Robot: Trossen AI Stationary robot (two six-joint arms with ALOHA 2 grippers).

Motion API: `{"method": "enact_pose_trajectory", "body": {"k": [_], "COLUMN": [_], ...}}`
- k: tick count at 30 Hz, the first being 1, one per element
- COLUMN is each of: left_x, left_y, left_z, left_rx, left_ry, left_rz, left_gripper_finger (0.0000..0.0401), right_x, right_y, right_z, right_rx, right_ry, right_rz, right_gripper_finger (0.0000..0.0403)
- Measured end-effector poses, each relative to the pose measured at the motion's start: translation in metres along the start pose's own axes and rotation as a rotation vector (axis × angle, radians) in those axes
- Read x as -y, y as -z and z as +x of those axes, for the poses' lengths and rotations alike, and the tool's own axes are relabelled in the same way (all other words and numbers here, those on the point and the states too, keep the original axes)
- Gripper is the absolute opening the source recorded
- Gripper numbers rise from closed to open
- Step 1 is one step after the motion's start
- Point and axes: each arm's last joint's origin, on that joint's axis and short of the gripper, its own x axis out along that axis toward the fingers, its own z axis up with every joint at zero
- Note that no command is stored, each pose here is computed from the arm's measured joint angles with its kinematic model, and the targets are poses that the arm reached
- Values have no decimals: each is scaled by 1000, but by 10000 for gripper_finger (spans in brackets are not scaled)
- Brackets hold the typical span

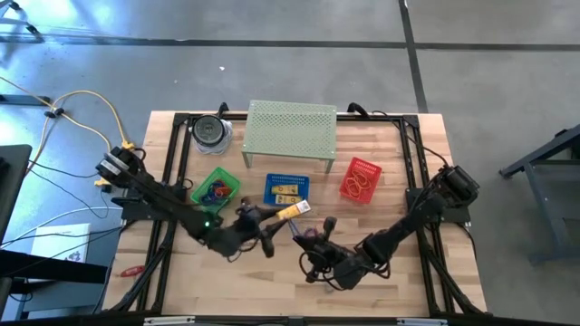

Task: Pick & Place Office Desk Supplies
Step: Put the blue rubber band into the red bin

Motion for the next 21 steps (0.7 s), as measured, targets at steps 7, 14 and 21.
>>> {"method": "enact_pose_trajectory", "body": {"k": [7, 14, 21], "left_x": [-31, -47, -51], "left_y": [3, 6, 6], "left_z": [27, 36, 39], "left_rx": [-185, -246, -251], "left_ry": [-53, -137, -159], "left_rz": [-113, -138, -132], "left_gripper_finger": [155, 155, 166], "right_x": [7, 16, 20], "right_y": [8, 15, 19], "right_z": [12, 27, 32], "right_rx": [-64, -118, -146], "right_ry": [-17, -33, -27], "right_rz": [61, 95, 97], "right_gripper_finger": [3, 3, 3]}}
